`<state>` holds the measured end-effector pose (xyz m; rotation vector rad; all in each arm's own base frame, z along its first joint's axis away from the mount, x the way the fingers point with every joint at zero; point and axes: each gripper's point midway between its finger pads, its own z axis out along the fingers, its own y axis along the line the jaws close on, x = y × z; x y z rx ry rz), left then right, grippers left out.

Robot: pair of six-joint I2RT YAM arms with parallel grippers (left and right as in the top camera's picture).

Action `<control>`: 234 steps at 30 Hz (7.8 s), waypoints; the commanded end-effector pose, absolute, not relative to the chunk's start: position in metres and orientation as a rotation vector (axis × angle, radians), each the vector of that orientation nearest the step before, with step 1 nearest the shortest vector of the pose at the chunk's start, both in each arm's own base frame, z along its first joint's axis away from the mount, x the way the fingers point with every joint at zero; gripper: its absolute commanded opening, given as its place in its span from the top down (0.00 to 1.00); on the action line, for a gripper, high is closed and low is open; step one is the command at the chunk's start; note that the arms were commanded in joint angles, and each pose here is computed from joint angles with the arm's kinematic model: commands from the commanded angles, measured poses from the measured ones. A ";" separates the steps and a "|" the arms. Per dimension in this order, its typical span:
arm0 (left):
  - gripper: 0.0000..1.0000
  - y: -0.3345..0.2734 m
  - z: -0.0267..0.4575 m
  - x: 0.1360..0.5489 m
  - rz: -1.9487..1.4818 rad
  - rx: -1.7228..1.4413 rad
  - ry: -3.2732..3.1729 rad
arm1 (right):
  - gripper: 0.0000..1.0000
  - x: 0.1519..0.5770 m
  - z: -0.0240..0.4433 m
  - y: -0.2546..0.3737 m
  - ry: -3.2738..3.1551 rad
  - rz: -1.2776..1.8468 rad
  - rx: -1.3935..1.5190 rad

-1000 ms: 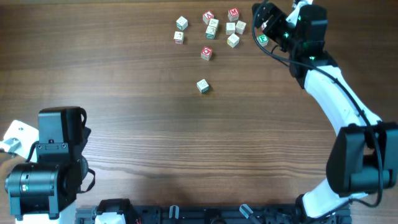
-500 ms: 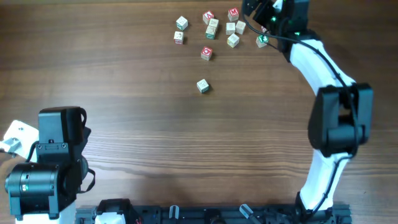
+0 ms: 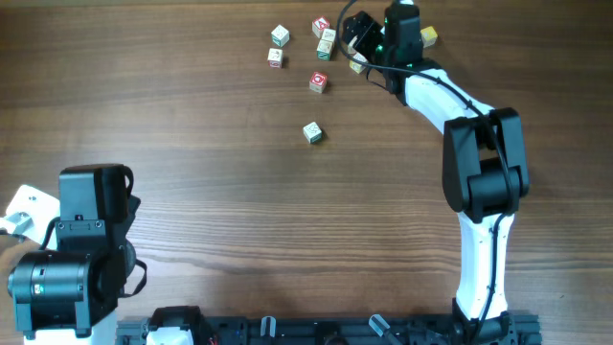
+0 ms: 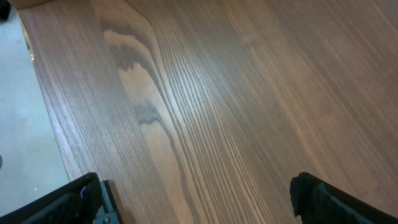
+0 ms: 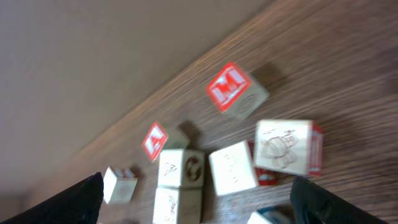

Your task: Form a horizontal line

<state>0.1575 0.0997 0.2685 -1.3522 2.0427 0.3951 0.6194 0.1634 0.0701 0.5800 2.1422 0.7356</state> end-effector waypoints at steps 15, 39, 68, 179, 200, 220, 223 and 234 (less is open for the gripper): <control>0.00 0.101 0.267 0.156 0.394 -1.373 2.033 | 0.13 0.638 0.038 0.134 2.046 0.625 0.774; 0.00 0.101 0.267 0.156 0.393 -1.373 2.033 | 0.63 0.629 -0.007 0.136 2.214 0.516 0.682; 0.00 0.101 0.267 0.156 0.394 -1.373 2.033 | 0.74 0.511 0.210 0.146 2.438 0.601 0.388; 0.00 0.101 0.267 0.156 0.394 -1.373 2.033 | 0.08 0.434 0.254 0.197 2.171 0.722 0.177; 0.00 0.101 0.267 0.156 0.394 -1.373 2.033 | 0.07 0.566 0.196 0.236 2.230 0.561 0.112; 0.00 0.101 0.267 0.156 0.393 -1.373 2.032 | 0.17 0.631 0.054 0.241 2.270 0.746 0.425; 0.00 0.101 0.267 0.156 0.394 -1.373 2.033 | 0.17 0.635 0.050 0.241 2.252 0.751 0.422; 0.00 0.101 0.267 0.156 0.394 -1.373 2.033 | 0.24 0.644 0.042 0.236 2.212 0.709 0.408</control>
